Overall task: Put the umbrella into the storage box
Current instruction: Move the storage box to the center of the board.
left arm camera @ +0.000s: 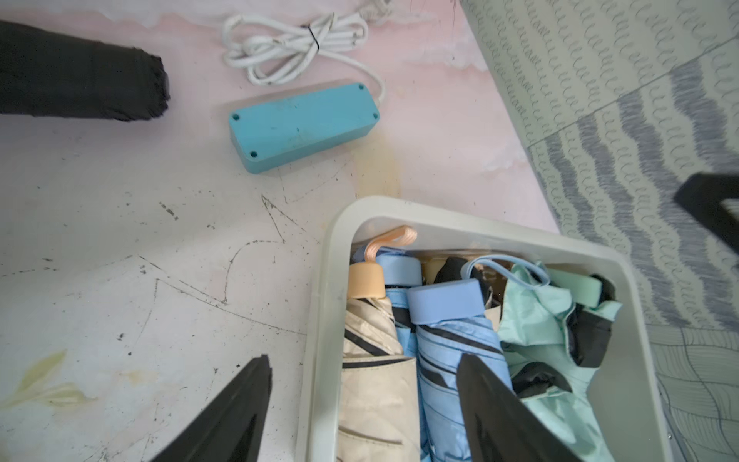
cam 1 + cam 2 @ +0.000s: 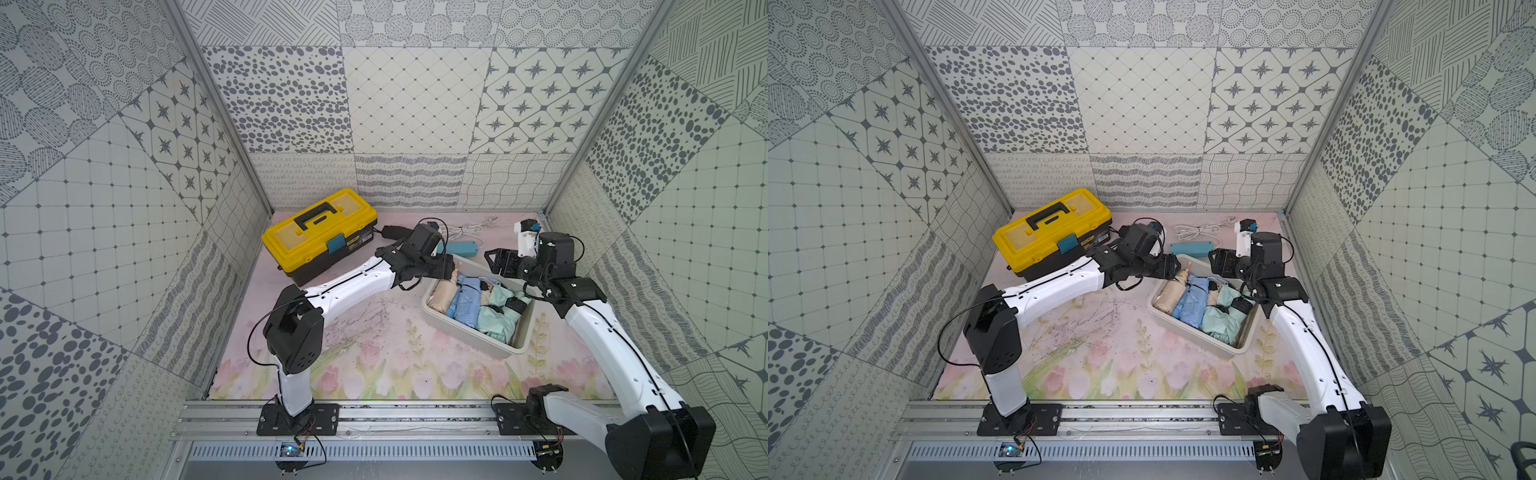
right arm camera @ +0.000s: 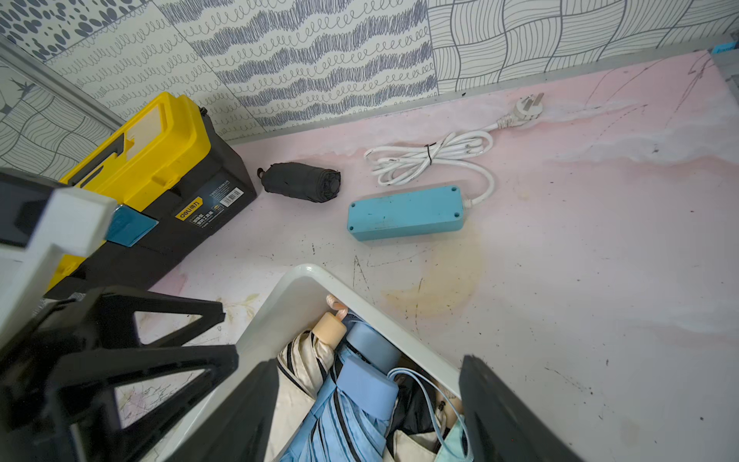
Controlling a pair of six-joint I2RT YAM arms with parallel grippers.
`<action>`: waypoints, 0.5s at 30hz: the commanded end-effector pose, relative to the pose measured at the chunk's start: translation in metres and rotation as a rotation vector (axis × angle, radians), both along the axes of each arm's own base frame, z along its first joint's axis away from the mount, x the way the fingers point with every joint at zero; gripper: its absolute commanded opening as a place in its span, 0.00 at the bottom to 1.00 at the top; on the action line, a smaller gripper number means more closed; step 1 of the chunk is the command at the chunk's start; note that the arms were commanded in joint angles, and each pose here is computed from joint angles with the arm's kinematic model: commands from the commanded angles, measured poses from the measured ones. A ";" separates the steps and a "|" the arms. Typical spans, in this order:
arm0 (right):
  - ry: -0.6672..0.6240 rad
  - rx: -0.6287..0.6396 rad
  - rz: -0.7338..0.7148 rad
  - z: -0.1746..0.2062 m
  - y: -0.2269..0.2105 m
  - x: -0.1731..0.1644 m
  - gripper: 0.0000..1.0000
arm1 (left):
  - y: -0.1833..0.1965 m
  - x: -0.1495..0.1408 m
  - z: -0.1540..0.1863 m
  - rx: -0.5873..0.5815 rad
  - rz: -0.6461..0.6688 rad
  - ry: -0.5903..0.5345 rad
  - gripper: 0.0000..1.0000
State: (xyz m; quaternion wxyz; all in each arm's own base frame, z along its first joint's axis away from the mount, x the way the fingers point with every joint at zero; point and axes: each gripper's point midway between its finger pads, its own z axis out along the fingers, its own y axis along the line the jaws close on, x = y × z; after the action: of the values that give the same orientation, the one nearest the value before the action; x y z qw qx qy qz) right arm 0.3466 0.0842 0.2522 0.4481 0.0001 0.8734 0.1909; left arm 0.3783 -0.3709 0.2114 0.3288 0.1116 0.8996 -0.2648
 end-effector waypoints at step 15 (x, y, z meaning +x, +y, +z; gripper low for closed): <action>-0.029 -0.015 -0.020 0.012 -0.004 0.019 0.78 | 0.057 0.124 -0.033 -0.362 0.769 0.329 0.87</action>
State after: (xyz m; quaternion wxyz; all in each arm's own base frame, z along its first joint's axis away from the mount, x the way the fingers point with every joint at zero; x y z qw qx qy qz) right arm 0.3554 0.0833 0.2487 0.4393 0.0041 0.8787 0.1867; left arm 0.4829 -0.3281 0.2124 0.3290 -0.1770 0.8816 -0.2885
